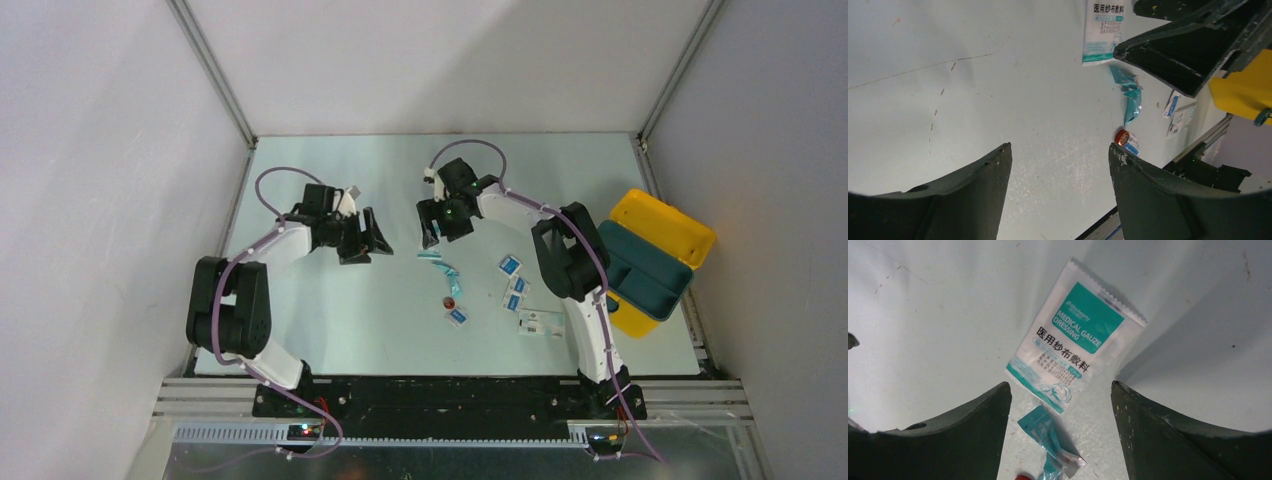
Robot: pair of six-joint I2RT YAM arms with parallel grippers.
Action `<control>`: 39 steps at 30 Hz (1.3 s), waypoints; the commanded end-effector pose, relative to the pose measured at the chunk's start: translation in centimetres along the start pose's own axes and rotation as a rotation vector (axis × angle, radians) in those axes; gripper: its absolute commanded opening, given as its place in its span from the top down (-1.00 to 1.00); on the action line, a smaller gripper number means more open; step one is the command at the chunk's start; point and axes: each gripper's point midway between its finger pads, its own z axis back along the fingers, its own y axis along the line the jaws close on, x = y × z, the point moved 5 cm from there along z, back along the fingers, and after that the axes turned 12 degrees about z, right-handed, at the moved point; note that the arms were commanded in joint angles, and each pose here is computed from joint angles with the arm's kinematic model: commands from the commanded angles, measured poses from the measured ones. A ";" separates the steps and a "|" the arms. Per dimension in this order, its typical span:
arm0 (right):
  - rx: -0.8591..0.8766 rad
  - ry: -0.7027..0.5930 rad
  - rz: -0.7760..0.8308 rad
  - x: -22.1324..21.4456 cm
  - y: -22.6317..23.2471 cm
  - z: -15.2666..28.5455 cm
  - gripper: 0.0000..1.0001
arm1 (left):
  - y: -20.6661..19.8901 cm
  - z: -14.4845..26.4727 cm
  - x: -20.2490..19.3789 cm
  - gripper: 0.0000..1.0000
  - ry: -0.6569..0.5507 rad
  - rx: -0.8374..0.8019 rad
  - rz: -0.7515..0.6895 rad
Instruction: Organize the medicine kit
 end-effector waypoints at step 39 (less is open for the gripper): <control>-0.299 -0.071 0.532 1.3 1.2 10.2 1.00 | 6.0 10.4 6.9 -0.49 -0.355 -0.109 0.364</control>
